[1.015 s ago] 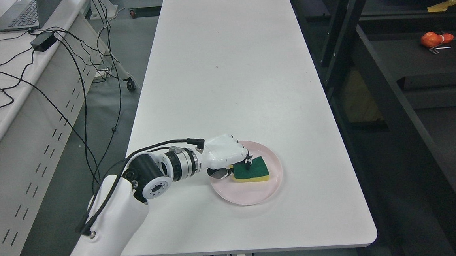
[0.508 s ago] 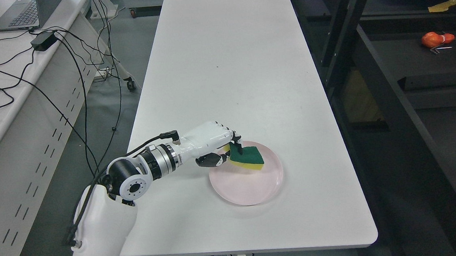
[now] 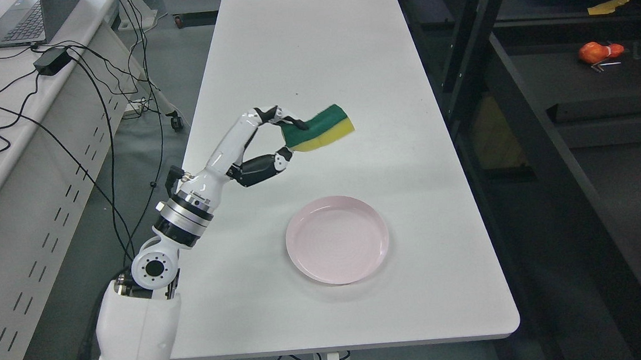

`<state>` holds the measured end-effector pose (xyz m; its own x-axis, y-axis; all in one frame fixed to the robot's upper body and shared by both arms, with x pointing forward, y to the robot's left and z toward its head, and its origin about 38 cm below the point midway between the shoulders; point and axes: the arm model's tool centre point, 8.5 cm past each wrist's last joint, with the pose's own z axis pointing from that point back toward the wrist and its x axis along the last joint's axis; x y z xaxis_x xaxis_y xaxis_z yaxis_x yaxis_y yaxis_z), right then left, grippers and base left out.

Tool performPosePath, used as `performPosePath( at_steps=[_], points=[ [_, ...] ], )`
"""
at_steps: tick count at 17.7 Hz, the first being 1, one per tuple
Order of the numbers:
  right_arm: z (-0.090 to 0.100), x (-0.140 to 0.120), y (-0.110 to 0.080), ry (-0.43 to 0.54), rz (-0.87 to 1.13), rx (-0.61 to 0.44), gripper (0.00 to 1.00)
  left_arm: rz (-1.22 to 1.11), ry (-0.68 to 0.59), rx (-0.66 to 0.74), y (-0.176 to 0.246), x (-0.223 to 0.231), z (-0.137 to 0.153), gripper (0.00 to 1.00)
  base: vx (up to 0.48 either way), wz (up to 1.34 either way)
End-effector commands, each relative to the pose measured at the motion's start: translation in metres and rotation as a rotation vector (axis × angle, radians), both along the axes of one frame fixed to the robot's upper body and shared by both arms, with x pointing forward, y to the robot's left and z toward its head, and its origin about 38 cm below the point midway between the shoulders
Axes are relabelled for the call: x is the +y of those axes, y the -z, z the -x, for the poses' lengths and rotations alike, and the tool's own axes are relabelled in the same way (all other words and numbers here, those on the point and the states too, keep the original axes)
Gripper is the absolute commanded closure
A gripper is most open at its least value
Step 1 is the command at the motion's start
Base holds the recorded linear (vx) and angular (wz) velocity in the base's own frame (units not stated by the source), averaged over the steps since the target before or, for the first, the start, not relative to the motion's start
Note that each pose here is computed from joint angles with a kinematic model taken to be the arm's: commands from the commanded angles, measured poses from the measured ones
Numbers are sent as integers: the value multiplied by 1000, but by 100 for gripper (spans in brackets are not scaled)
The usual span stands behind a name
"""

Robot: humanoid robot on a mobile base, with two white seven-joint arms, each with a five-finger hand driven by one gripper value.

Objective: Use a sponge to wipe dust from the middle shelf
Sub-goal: 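Lift the sponge off the plate with the left hand, then turn toward the dark metal shelf holding the sponge in the left hand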

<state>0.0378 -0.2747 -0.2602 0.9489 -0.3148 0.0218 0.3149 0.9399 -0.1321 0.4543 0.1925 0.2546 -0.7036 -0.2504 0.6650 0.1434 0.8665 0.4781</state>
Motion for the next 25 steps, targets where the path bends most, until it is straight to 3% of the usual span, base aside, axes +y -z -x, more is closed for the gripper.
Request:
performPosePath(
  at_steps=[1,7,25],
  points=[
    [-6,-13,-1,0,21,-16,0,404,-145,64,33,52,22,100,-71,-225],
    [-6,-13,-1,0,21,-16,0,500,-129,92,50,57,38,100,-120,-279],
    [-6,-13,-1,0,21,-16,0,421,109,209,109,-21,110,100,-174,-441]
  ],
)
